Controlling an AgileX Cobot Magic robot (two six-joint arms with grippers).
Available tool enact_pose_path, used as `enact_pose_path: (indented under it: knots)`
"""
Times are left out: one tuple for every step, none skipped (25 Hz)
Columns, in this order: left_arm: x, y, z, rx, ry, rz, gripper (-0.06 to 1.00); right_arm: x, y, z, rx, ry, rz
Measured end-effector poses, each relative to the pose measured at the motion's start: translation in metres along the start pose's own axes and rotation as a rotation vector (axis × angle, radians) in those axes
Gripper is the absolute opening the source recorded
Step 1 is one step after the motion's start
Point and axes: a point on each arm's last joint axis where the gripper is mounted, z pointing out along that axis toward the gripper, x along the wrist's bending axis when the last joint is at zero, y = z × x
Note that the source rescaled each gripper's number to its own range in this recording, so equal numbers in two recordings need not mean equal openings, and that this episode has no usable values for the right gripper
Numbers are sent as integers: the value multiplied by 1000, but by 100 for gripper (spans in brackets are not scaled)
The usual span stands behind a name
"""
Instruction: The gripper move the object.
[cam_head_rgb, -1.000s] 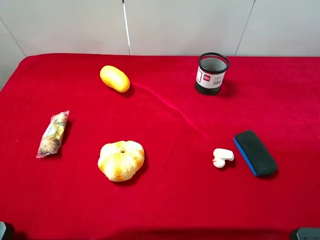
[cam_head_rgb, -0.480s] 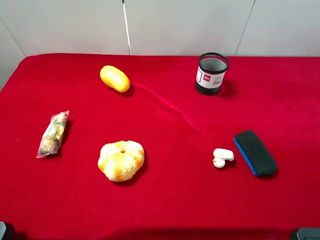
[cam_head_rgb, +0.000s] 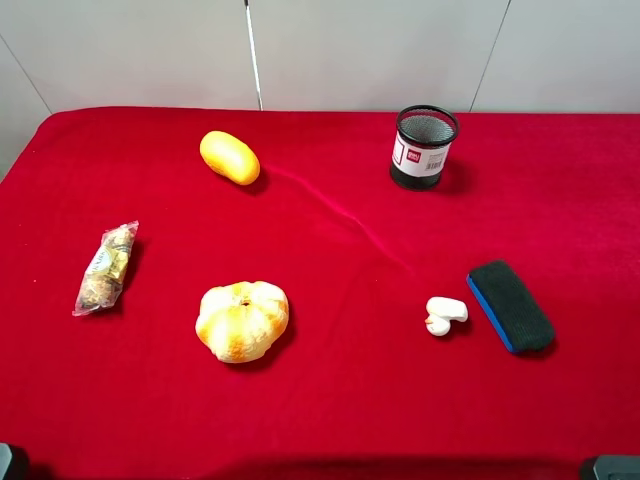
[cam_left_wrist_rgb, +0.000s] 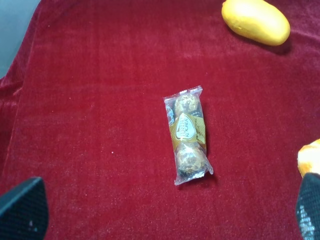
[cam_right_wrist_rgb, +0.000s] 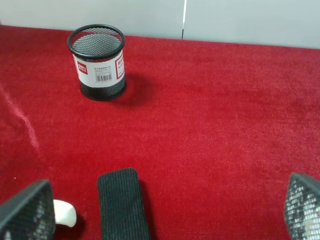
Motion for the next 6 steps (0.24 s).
enact_pose_path:
  knots:
    - [0, 0, 0, 0, 0, 0, 100, 0, 0, 0, 0, 0, 0]
    - [0, 0, 0, 0, 0, 0, 100, 0, 0, 0, 0, 0, 0]
    - [0, 0, 0, 0, 0, 0, 100, 0, 0, 0, 0, 0, 0]
    - [0, 0, 0, 0, 0, 0, 100, 0, 0, 0, 0, 0, 0]
    - [0, 0, 0, 0, 0, 0, 100, 0, 0, 0, 0, 0, 0]
    - [0, 0, 0, 0, 0, 0, 100, 0, 0, 0, 0, 0, 0]
